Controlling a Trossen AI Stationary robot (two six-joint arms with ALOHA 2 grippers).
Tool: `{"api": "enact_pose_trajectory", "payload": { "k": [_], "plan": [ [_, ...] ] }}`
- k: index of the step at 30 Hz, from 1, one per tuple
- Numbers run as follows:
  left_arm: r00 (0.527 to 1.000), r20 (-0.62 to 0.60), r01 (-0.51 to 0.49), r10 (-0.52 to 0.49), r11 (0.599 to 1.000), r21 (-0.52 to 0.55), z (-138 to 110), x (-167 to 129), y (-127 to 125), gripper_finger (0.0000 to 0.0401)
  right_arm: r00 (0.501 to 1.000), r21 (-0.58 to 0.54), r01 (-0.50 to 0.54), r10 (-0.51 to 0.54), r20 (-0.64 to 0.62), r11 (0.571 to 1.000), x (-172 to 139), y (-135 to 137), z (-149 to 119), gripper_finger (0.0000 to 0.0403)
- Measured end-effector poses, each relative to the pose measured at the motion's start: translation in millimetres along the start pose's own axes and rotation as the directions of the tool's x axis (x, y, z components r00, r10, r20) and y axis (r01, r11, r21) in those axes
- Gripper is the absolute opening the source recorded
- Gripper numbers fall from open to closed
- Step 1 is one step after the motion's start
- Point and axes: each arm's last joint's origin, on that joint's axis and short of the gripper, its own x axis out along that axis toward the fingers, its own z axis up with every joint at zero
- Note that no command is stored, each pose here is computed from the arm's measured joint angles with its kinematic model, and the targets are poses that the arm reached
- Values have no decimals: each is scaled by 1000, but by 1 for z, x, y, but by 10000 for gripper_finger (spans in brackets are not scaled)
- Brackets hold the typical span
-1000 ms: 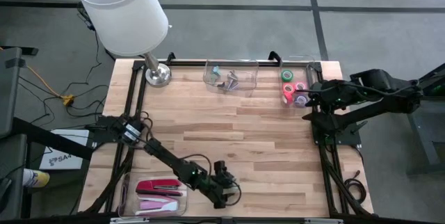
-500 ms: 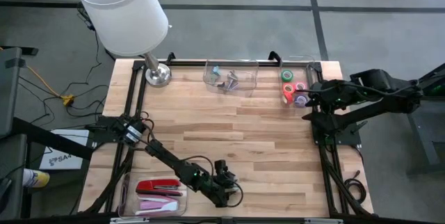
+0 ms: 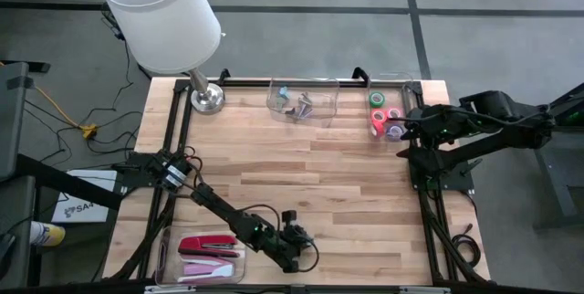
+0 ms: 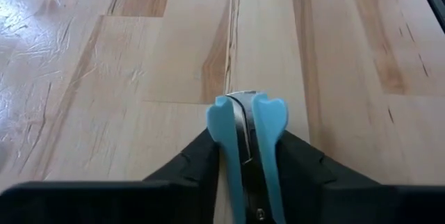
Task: Pick and place Stapler, Stapler remover, tape
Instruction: Put the blue staple remover into the top left transparent bin
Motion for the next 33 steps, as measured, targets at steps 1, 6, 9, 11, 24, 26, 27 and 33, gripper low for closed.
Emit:
{"api": "enact_pose_trajectory", "payload": {
  "k": [1, 6, 9, 11, 24, 26, 27, 33],
  "plan": [
    [1000, 2, 1, -1, 1000, -2, 1, 0, 0, 101, 1000, 0, 0, 0, 0, 1000, 0, 0, 0, 267],
    [1000, 2, -19, 19, 999, -44, 6, -4, 5, 94, 1000, -6, 1, -1, -2, 1000, 0, 0, 0, 267],
    [998, 5, -58, 59, 992, -114, 18, -9, 16, 94, 1000, -13, 3, -3, -5, 1000, 0, 0, 0, 267],
    [996, 3, -86, 87, 983, -160, 29, -14, 27, 95, 1000, -22, 3, -3, -5, 1000, 0, 0, 0, 267],
    [959, 51, -242, 280, 896, -372, 102, -35, 137, 101, 997, -48, 70, -68, 30, 996, 0, -2, 0, 267],
    [947, 60, -265, 316, 873, -408, 111, -38, 158, 102, 996, -60, 82, -80, 37, 995, 0, -3, 0, 267],
    [940, 64, -278, 334, 861, -425, 115, -38, 169, 102, 995, -61, 89, -87, 41, 994, 0, -3, 1, 267],
    [894, 49, -356, 445, 772, -527, 125, -38, 232, 102, 990, -84, 132, -127, 65, 988, 0, -4, 1, 267]
  ]
}}
